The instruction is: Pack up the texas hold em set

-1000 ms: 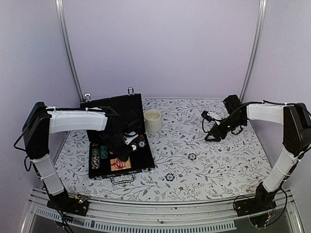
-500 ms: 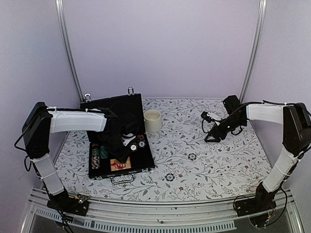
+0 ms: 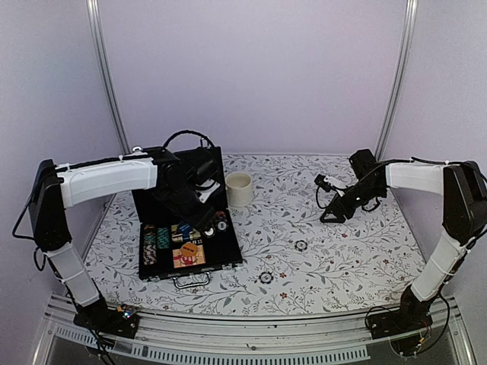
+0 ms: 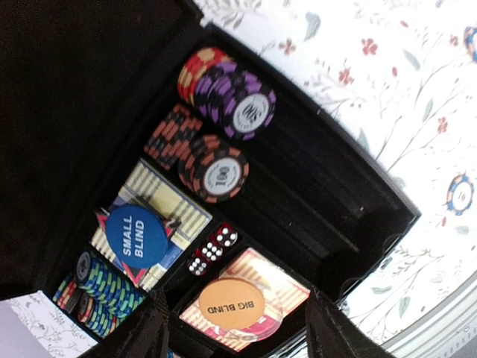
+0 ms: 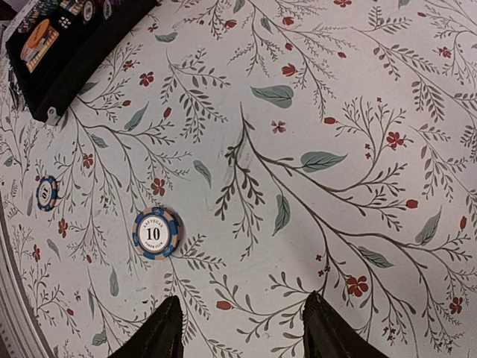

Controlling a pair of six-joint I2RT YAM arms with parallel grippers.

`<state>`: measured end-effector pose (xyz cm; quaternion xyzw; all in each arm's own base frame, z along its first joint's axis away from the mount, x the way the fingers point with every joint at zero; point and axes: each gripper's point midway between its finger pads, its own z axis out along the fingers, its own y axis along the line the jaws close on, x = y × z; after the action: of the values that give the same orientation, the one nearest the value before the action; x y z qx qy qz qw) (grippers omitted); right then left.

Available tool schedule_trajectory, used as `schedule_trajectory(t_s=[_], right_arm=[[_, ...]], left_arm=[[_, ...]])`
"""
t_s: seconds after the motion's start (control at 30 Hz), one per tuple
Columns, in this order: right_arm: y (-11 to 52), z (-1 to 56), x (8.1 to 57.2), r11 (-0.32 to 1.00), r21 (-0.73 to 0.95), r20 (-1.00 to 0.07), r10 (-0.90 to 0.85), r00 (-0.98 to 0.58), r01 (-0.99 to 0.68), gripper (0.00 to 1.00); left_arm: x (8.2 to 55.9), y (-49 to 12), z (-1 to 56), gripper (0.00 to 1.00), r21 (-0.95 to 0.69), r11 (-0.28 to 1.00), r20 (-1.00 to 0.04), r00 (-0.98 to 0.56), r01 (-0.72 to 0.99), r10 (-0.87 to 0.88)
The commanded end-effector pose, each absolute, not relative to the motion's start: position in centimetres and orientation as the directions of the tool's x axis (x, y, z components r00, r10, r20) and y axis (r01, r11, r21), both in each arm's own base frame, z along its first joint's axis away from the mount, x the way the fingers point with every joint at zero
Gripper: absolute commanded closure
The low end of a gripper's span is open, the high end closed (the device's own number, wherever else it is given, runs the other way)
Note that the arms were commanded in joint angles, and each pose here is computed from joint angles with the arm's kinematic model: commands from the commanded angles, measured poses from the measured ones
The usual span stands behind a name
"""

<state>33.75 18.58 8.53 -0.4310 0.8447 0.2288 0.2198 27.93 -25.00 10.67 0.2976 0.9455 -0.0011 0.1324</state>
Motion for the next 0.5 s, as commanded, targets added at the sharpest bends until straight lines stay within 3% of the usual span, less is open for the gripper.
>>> schedule_trajectory(t_s=[0.0, 0.1, 0.37, 0.47], right_arm=[[19.3, 9.1, 33.9, 0.506, 0.207, -0.581, -0.625, -0.521, -0.838, 0.51], [19.6, 9.2, 33.9, 0.501, 0.208, -0.581, -0.627, -0.518, -0.840, 0.51], [19.8, 8.9, 33.8, 0.498, 0.220, -0.576, -0.627, -0.524, -0.839, 0.51], [19.9, 8.7, 33.7, 0.494, 0.226, -0.572, -0.630, -0.525, -0.840, 0.51]], left_arm=[[29.1, -29.0, 13.4, 0.37, 0.031, 0.782, -0.387, -0.714, 0.622, 0.583], [28.9, -33.5, 13.9, 0.37, 0.023, 0.696, -0.453, -0.613, 0.718, 0.648], [23.5, -41.7, 8.5, 0.38, 0.061, 0.391, -0.340, -0.349, 0.918, 0.873], [21.9, -43.3, 7.0, 0.38, 0.040, 0.330, -0.310, -0.302, 0.943, 0.901]])
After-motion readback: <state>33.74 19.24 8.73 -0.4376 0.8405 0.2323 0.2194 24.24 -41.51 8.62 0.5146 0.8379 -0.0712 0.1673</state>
